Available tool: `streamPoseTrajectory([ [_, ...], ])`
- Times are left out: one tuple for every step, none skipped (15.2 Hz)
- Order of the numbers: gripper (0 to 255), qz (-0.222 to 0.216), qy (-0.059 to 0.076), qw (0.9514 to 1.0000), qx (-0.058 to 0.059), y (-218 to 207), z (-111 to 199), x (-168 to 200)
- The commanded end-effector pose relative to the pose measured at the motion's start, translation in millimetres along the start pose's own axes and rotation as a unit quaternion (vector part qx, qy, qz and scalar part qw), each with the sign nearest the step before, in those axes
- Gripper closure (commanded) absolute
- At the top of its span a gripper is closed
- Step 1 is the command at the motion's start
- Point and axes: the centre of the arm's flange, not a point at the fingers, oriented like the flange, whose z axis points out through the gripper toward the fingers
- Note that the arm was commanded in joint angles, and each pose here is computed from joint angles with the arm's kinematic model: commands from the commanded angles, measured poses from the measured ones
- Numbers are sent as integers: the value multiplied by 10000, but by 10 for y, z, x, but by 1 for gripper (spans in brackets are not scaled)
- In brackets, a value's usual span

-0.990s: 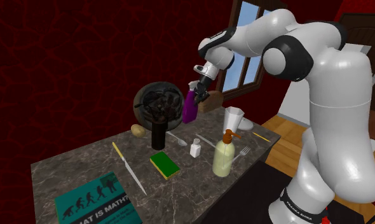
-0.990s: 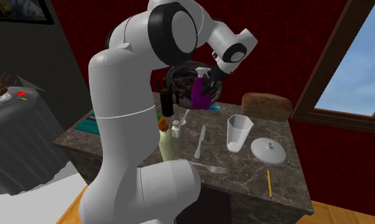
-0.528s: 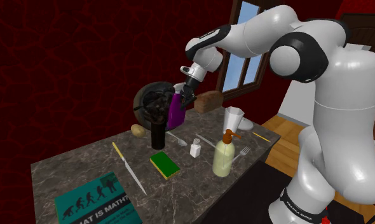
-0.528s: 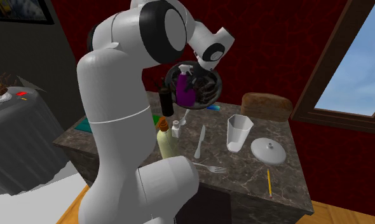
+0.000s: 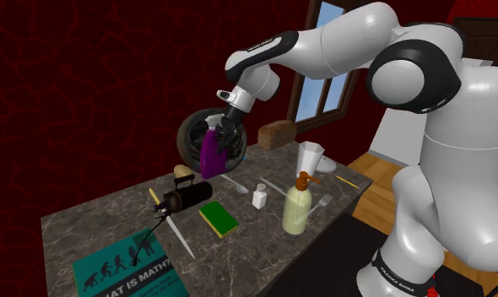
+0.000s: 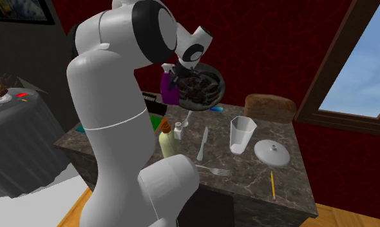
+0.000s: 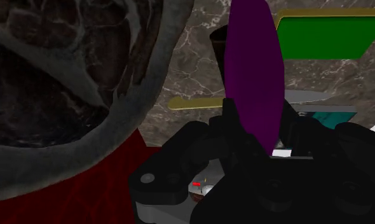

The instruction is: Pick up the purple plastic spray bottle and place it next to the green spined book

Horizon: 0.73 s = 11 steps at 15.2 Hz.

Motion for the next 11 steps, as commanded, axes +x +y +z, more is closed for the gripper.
streamPoseTrajectory([
  [255, 5, 1, 10000, -5, 21, 142, 246],
  [255, 5, 1, 10000, -5, 28, 211, 359],
  [255, 5, 1, 10000, -5, 34, 279, 471],
  [255, 5, 1, 10000, -5, 41, 348, 583],
  [255, 5, 1, 10000, -5, 47, 417, 696],
  [255, 5, 1, 10000, -5, 54, 486, 808],
  [255, 5, 1, 10000, -5, 60, 555, 921],
  [255, 5, 1, 10000, -5, 67, 624, 1033],
  [255, 5, 1, 10000, -5, 73, 693, 1145],
  [255, 5, 1, 10000, -5, 80, 762, 1258],
  [255, 5, 1, 10000, -5, 86, 830, 1370],
])
